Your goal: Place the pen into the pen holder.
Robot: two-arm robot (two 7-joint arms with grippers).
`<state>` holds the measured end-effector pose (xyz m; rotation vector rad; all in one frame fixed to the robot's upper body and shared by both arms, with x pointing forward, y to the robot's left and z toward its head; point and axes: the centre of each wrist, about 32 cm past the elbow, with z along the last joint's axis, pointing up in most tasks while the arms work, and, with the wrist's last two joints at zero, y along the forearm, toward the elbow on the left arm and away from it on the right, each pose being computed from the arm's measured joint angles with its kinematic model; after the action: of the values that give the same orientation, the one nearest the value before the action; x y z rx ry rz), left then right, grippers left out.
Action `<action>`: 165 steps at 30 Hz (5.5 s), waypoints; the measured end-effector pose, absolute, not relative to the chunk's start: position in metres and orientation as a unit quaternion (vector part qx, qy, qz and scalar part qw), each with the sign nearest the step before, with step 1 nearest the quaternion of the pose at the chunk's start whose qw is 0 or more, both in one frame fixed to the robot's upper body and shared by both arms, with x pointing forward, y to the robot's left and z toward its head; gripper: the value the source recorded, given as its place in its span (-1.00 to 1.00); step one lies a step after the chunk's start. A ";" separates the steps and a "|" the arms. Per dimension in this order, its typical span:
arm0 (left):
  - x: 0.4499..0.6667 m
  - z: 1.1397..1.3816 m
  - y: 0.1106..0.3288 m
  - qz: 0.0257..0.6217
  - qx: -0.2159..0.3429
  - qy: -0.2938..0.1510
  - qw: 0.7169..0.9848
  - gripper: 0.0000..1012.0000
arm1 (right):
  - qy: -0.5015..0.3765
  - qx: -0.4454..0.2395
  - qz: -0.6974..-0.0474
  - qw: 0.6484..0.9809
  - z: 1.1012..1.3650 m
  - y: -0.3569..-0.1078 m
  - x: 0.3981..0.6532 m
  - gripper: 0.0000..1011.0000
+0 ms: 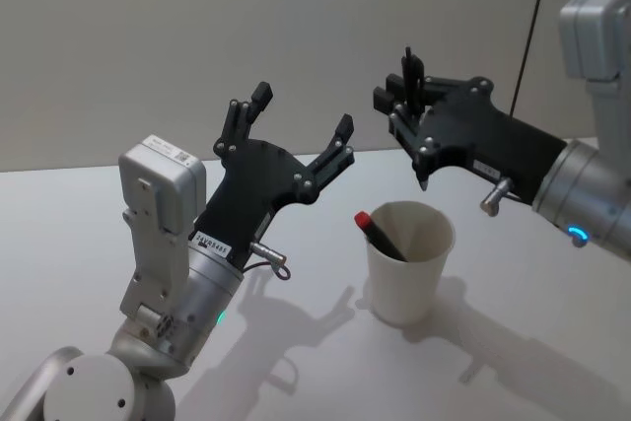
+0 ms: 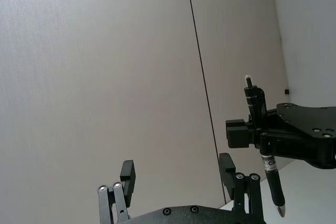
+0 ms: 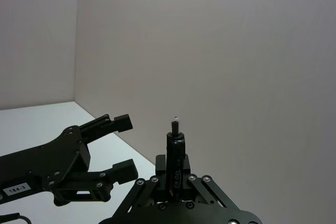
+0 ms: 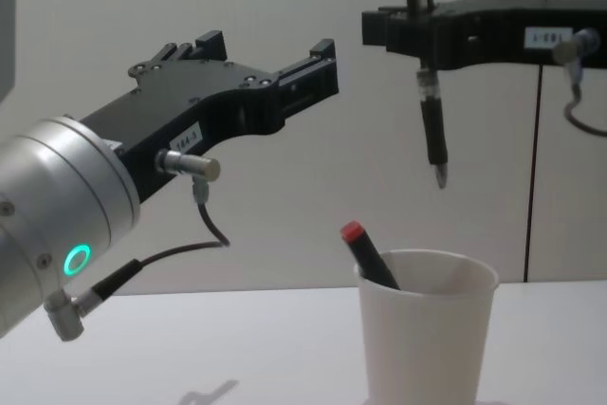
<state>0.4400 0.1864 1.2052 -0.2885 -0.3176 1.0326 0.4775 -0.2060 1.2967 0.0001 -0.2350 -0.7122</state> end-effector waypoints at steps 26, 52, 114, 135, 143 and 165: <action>0.440 1.205 0.186 0.490 -0.137 -0.151 0.848 0.98 | -0.097 -0.018 -0.350 0.932 1.279 -0.199 0.483 -0.46; 0.440 1.205 0.186 0.490 -0.137 -0.151 0.848 0.98 | -0.107 -0.024 -0.353 0.929 1.283 -0.204 0.482 0.98; 0.482 1.204 0.194 0.521 -0.004 -0.129 0.844 0.98 | -0.083 -0.168 -0.606 0.773 1.266 -0.334 0.439 0.98; 0.492 1.204 0.198 0.531 0.029 -0.126 0.837 0.98 | -0.056 -0.076 -0.593 0.800 1.221 -0.290 0.443 0.98; 0.492 1.204 0.198 0.531 0.029 -0.126 0.837 0.98 | -0.048 -0.043 -0.587 0.807 1.207 -0.272 0.443 0.98; 0.492 1.204 0.198 0.531 0.029 -0.126 0.837 0.98 | -0.035 0.012 -0.576 0.816 1.188 -0.237 0.443 0.98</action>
<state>0.4920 0.1984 1.2044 0.0612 -0.2676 1.1237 0.4433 -0.2371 1.1885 0.0246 -0.0749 -1.2291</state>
